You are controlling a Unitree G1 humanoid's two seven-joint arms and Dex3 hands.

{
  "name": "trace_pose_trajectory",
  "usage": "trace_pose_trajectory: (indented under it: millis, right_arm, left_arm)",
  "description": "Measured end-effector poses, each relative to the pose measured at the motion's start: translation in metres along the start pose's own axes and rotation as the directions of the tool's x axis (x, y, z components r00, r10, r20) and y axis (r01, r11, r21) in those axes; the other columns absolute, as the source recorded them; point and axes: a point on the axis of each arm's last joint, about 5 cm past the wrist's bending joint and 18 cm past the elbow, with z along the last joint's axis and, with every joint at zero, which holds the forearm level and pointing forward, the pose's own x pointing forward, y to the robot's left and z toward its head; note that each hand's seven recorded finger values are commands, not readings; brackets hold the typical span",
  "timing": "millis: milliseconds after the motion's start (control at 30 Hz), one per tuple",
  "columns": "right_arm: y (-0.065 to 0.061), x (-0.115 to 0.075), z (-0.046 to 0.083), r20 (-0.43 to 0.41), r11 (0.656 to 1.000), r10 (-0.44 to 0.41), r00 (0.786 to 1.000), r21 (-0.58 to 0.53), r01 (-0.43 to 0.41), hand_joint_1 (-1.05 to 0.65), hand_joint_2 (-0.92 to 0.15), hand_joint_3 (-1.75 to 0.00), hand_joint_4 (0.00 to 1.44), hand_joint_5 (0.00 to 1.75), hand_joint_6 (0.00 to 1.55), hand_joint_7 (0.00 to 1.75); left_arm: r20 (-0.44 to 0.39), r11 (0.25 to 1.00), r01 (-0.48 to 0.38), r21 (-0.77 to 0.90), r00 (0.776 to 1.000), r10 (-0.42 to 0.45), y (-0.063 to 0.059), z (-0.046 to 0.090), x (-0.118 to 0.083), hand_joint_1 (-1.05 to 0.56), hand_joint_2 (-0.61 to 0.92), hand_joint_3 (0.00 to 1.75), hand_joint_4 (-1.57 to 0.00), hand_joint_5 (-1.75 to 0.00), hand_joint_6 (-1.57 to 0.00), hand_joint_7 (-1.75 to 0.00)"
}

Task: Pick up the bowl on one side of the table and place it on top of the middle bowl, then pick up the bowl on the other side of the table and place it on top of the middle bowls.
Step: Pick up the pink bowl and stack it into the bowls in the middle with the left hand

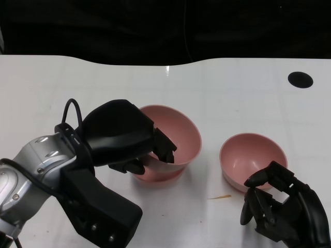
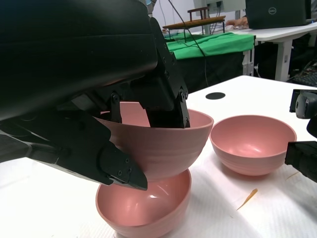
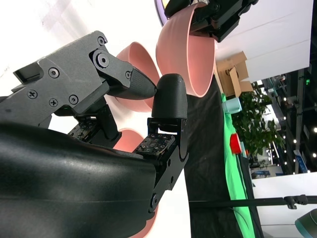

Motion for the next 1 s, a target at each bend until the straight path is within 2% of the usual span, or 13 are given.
trace_pose_trajectory:
  millis: [167,200,233,267,300,333,367,433,533,833,867,933,1000]
  right_arm:
    - [0.001,-0.002,0.002,0.002,1.000,-0.004,1.000,-0.016,0.004,-0.09,-0.64,-0.94,0.87,1.64,0.81,1.37]
    - [0.001,-0.002,0.001,0.001,1.000,-0.005,1.000,-0.017,0.005,-0.09,-0.64,-0.93,0.87,1.64,0.81,1.37]
    - [0.001,-0.003,0.001,0.000,1.000,-0.006,1.000,-0.017,0.006,-0.09,-0.64,-0.93,0.87,1.63,0.80,1.36]
    - [0.000,-0.003,0.001,0.000,1.000,-0.006,1.000,-0.016,0.006,-0.09,-0.65,-0.92,0.86,1.63,0.80,1.36]
    - [0.000,-0.003,0.001,0.000,1.000,-0.004,1.000,-0.015,0.004,-0.09,-0.65,-0.92,0.86,1.63,0.80,1.36]
    - [0.000,-0.003,0.001,0.002,1.000,-0.002,1.000,-0.015,0.002,-0.08,-0.65,-0.92,0.86,1.63,0.80,1.36]
    - [0.000,-0.003,0.001,0.002,1.000,-0.001,1.000,-0.016,0.001,-0.09,-0.65,-0.92,0.86,1.63,0.80,1.35]
    - [0.000,-0.003,0.001,0.003,1.000,0.001,1.000,-0.016,-0.001,-0.09,-0.65,-0.92,0.87,1.63,0.81,1.35]
    - [0.000,-0.004,0.001,0.009,1.000,0.004,1.000,-0.019,-0.003,-0.09,-0.65,-0.91,0.87,1.63,0.81,1.35]
    - [-0.001,-0.004,0.000,0.017,1.000,0.009,1.000,-0.023,-0.008,-0.10,-0.66,-0.90,0.87,1.64,0.81,1.35]
    - [-0.001,-0.004,0.000,0.017,1.000,0.009,1.000,-0.023,-0.008,-0.10,-0.66,-0.89,0.87,1.64,0.81,1.34]
    - [-0.001,-0.004,0.000,0.017,1.000,0.009,1.000,-0.023,-0.009,-0.10,-0.66,-0.89,0.87,1.63,0.81,1.34]
    - [-0.001,-0.004,0.000,0.017,1.000,0.009,1.000,-0.023,-0.009,-0.10,-0.66,-0.89,0.87,1.62,0.81,1.33]
  left_arm:
    - [-0.016,0.999,0.033,-0.022,0.999,-0.033,-0.008,-0.004,0.001,-0.17,0.90,0.00,-0.93,-1.08,-1.22,-0.08]
    - [-0.020,0.999,0.037,-0.032,0.999,-0.038,-0.011,-0.006,0.002,-0.18,0.91,0.09,-0.92,-1.08,-1.22,-0.07]
    - [-0.021,0.998,0.030,-0.046,0.999,-0.031,-0.015,-0.007,0.002,-0.19,0.92,0.15,-0.86,-1.23,-1.24,-0.10]
    - [-0.029,0.998,0.024,-0.063,0.999,-0.025,-0.019,-0.009,0.002,-0.19,0.92,0.17,-0.84,-1.29,-1.25,-0.11]
    - [-0.034,0.997,0.015,-0.078,0.999,-0.018,-0.023,-0.011,0.002,-0.21,0.92,0.20,-0.79,-1.40,-1.23,-0.20]
    - [-0.036,0.996,0.012,-0.086,0.999,-0.015,-0.026,-0.013,0.001,-0.21,0.92,0.22,-0.75,-1.47,-1.10,-0.47]
    - [-0.038,0.996,0.010,-0.091,0.999,-0.014,-0.028,-0.014,0.001,-0.20,0.92,0.15,-0.81,-1.29,-1.02,-0.51]
    - [-0.039,0.996,0.013,-0.090,0.999,-0.017,-0.031,-0.015,0.001,-0.19,0.92,0.12,-0.85,-1.21,-1.03,-0.45]
    - [-0.038,0.997,0.016,-0.082,0.999,-0.019,-0.032,-0.017,0.002,-0.16,0.92,0.07,-0.81,-1.33,-1.06,-0.45]
    - [-0.036,0.998,0.005,-0.070,0.999,-0.007,-0.034,-0.019,0.002,-0.15,0.92,0.03,-0.81,-1.36,-1.07,-0.47]
    - [-0.035,0.998,0.003,-0.069,0.999,-0.005,-0.034,-0.019,0.002,-0.15,0.92,0.04,-0.81,-1.30,-1.06,-0.44]
    - [-0.036,0.998,0.005,-0.070,0.999,-0.008,-0.035,-0.020,0.003,-0.17,0.92,0.06,-0.90,-0.98,-1.07,-0.25]
    - [-0.042,0.997,0.015,-0.075,0.999,-0.018,-0.036,-0.021,0.003,-0.18,0.92,0.07,-0.92,-0.92,-1.08,-0.21]
